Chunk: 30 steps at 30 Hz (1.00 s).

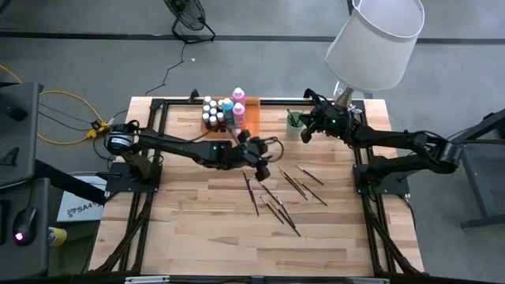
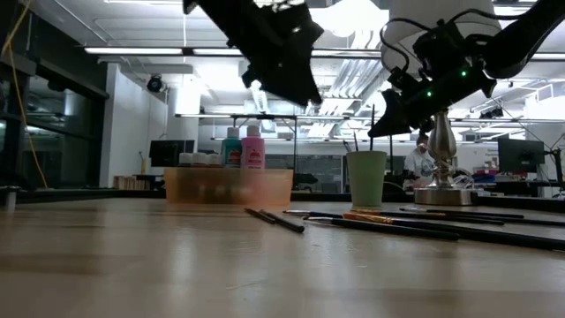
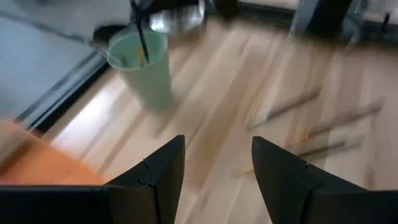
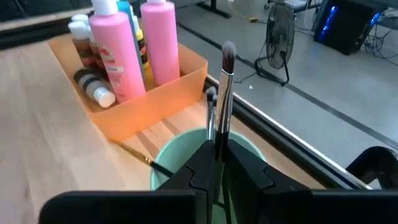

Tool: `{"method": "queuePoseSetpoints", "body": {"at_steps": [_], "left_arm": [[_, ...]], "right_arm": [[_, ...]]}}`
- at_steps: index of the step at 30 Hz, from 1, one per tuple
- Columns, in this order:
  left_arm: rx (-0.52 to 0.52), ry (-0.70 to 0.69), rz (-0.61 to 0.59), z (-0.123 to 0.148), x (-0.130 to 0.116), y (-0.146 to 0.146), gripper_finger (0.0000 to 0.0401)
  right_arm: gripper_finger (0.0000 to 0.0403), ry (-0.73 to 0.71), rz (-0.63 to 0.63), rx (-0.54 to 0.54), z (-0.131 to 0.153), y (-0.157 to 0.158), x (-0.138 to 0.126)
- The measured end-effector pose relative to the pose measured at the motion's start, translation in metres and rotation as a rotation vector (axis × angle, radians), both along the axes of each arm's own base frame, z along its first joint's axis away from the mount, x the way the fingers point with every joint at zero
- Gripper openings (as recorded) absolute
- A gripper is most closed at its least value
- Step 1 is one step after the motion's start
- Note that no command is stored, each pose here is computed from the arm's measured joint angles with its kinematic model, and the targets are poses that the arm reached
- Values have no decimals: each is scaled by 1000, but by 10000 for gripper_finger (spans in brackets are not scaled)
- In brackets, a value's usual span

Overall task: Pick & Place Paint Supplies
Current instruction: Put the silver paint brush into the green cup, then put the gold paint brush into the green cup

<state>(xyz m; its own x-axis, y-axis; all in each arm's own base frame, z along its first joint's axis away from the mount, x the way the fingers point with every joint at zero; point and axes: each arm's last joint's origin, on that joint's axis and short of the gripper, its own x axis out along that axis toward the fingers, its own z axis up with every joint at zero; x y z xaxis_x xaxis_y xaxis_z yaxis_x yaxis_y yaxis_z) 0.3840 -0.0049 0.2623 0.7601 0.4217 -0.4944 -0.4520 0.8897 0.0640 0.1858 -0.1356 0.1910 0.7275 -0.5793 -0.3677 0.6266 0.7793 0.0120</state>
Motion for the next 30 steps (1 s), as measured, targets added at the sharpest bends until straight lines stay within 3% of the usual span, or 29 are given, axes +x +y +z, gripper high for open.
{"method": "queuePoseSetpoints", "body": {"at_steps": [5, 11, 13, 23, 30], "left_arm": [[-38, -122, 19, -3, -26, 4, 179], [-53, -129, 37, -18, -53, 5, 179], [-63, -185, 30, -20, -53, 5, 179], [-61, -186, 44, -38, -68, 6, 179], [-77, -190, 60, -39, -69, 6, 179]], "right_arm": [[32, -24, 1, 0, 3, 1, 0], [39, -45, 47, 14, 6, 2, -1], [55, -45, 61, 28, 5, 3, -2], [206, -48, 42, 17, 9, 2, -6], [234, -46, 108, 78, 25, 21, -28]]}}
